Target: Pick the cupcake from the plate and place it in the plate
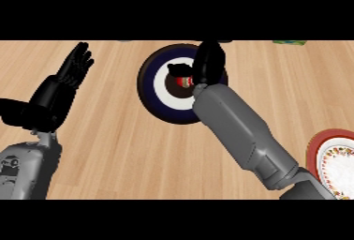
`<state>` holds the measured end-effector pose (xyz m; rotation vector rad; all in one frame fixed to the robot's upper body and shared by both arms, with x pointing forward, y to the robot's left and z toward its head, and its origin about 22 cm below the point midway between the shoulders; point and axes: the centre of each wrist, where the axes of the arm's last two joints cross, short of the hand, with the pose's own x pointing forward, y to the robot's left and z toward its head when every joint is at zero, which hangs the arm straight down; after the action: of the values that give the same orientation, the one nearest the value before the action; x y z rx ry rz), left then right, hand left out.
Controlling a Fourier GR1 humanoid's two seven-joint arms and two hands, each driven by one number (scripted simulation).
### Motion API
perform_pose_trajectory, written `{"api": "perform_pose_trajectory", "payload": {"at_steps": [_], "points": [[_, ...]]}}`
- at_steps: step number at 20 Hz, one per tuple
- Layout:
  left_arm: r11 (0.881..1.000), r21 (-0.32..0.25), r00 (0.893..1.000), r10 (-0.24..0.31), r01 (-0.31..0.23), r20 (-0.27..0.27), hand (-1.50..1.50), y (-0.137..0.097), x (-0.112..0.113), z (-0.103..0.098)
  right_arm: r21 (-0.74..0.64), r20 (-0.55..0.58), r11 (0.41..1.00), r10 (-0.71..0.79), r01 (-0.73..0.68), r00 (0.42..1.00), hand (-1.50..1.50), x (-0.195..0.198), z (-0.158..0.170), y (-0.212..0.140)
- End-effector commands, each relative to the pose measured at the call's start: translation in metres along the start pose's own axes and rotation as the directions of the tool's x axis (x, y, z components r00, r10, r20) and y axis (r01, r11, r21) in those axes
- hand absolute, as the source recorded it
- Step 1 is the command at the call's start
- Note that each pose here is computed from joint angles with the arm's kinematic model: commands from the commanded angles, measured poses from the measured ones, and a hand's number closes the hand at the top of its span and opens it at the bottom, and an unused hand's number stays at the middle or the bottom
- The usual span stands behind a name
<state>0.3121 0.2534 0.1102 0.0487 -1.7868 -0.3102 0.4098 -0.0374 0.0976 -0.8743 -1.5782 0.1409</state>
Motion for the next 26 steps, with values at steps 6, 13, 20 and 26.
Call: {"api": "perform_pose_trajectory", "payload": {"at_steps": [6, 13, 20, 26], "points": [[1.000, 0.019, 1.000, -0.008, 0.008, -0.008, 0.00, -0.006, -0.001, -0.002, -0.148, 0.048, 0.938, -0.309, 0.313, 0.950, -1.50, 0.002, 0.005, -0.012], [0.998, 0.066, 0.999, -0.017, 0.020, -0.038, 0.00, 0.026, -0.006, 0.001, -0.207, 0.028, 0.893, -0.402, 0.399, 0.915, -1.50, -0.040, 0.021, -0.020], [0.994, 0.102, 0.998, -0.027, 0.032, -0.048, 0.00, 0.040, -0.006, 0.019, -0.184, 0.067, 0.865, -0.463, 0.467, 0.884, -1.50, -0.110, 0.061, -0.053], [0.995, 0.101, 0.998, -0.015, 0.022, -0.063, 0.00, 0.027, -0.001, 0.023, -0.153, 0.063, 0.878, -0.450, 0.454, 0.891, -1.50, -0.157, 0.063, -0.062]]}}
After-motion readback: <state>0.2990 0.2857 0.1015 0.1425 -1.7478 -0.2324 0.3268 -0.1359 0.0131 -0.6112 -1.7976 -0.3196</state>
